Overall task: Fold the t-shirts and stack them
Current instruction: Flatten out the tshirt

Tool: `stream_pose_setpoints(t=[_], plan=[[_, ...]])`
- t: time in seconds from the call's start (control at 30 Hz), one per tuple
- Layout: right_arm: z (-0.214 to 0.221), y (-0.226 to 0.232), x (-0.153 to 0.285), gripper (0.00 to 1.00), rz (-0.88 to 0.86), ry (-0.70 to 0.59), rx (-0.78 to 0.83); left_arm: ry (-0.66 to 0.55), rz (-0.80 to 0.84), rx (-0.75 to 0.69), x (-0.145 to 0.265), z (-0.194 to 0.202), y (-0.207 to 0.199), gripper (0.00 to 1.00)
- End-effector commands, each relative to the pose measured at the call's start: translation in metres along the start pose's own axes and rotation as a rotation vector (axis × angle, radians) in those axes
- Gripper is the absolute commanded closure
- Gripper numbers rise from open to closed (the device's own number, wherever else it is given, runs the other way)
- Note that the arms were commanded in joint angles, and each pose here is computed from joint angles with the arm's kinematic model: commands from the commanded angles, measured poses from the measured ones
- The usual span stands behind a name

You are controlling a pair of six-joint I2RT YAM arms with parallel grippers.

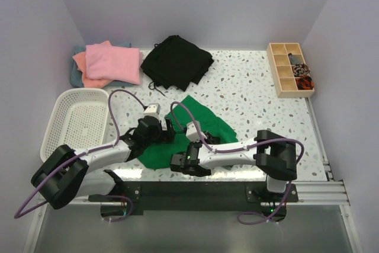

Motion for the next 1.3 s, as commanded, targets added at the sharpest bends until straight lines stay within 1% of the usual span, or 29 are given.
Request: stream_pose_setpoints(t=[0.0, 0.03, 0.07, 0.1, 0.33, 0.43, 0.5, 0.53, 0.57, 0.63, 0.67, 0.87, 1.03, 1.17, 1.2, 1.27], plan=[[-0.005, -0.026, -0.003, 0.79, 0.073, -0.054, -0.102, -0.045, 0.004, -0.010, -0.002, -0.010, -0.006, 0.00], [-0.005, -0.028, -0.003, 0.90, 0.075, -0.056, -0.104, -0.043, 0.003, -0.010, -0.002, -0.010, -0.006, 0.00], [-0.006, -0.031, -0.002, 0.97, 0.072, -0.059, -0.109, -0.043, 0.003, -0.010, -0.002, -0.010, -0.006, 0.00], [-0.006, -0.033, -0.002, 1.00, 0.075, -0.059, -0.108, -0.044, 0.003, -0.009, -0.002, -0.010, -0.006, 0.00], [-0.012, -0.051, 0.004, 1.00, 0.068, -0.080, -0.151, -0.046, 0.000, -0.010, -0.002, -0.011, -0.006, 0.00], [-0.015, -0.068, 0.010, 1.00, 0.076, -0.099, -0.180, -0.044, 0.000, -0.013, -0.002, -0.011, -0.007, 0.00], [-0.017, -0.084, 0.013, 1.00, 0.093, -0.112, -0.178, -0.052, 0.002, -0.015, -0.001, -0.014, -0.008, 0.00], [-0.021, -0.096, 0.017, 1.00, 0.092, -0.125, -0.226, -0.054, 0.001, -0.019, -0.001, -0.015, -0.009, 0.00], [-0.021, -0.106, 0.019, 1.00, 0.102, -0.129, -0.212, -0.056, -0.001, -0.025, -0.001, -0.016, -0.009, 0.00], [-0.026, -0.126, 0.025, 1.00, 0.105, -0.156, -0.261, -0.067, 0.004, -0.028, 0.001, -0.022, -0.014, 0.00], [-0.026, -0.135, 0.027, 1.00, 0.112, -0.160, -0.253, -0.079, -0.002, -0.037, 0.002, -0.025, -0.014, 0.00], [-0.031, -0.187, 0.040, 1.00, 0.134, -0.214, -0.333, -0.146, -0.001, -0.059, 0.011, -0.052, -0.028, 0.00], [-0.039, -0.226, 0.051, 1.00, 0.145, -0.265, -0.402, -0.205, 0.021, -0.039, 0.022, -0.079, -0.035, 0.00], [-0.053, -0.260, 0.062, 1.00, 0.168, -0.309, -0.463, -0.221, 0.023, -0.047, 0.027, -0.094, -0.035, 0.00], [-0.055, -0.273, 0.066, 1.00, 0.170, -0.322, -0.499, -0.222, 0.026, -0.049, 0.027, -0.096, -0.036, 0.00], [-0.061, -0.284, 0.070, 1.00, 0.181, -0.327, -0.496, -0.212, 0.033, -0.057, 0.026, -0.095, -0.037, 0.00]])
Point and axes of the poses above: each gripper's point midway between its finger pads, its own x axis back along the fingers, its own y axis along the line the jaws close on, z = x × y, the point moved 7 cm from there along x, back along the fingers, and after that the axes turned 12 degrees about x, right-handed, at the moved point
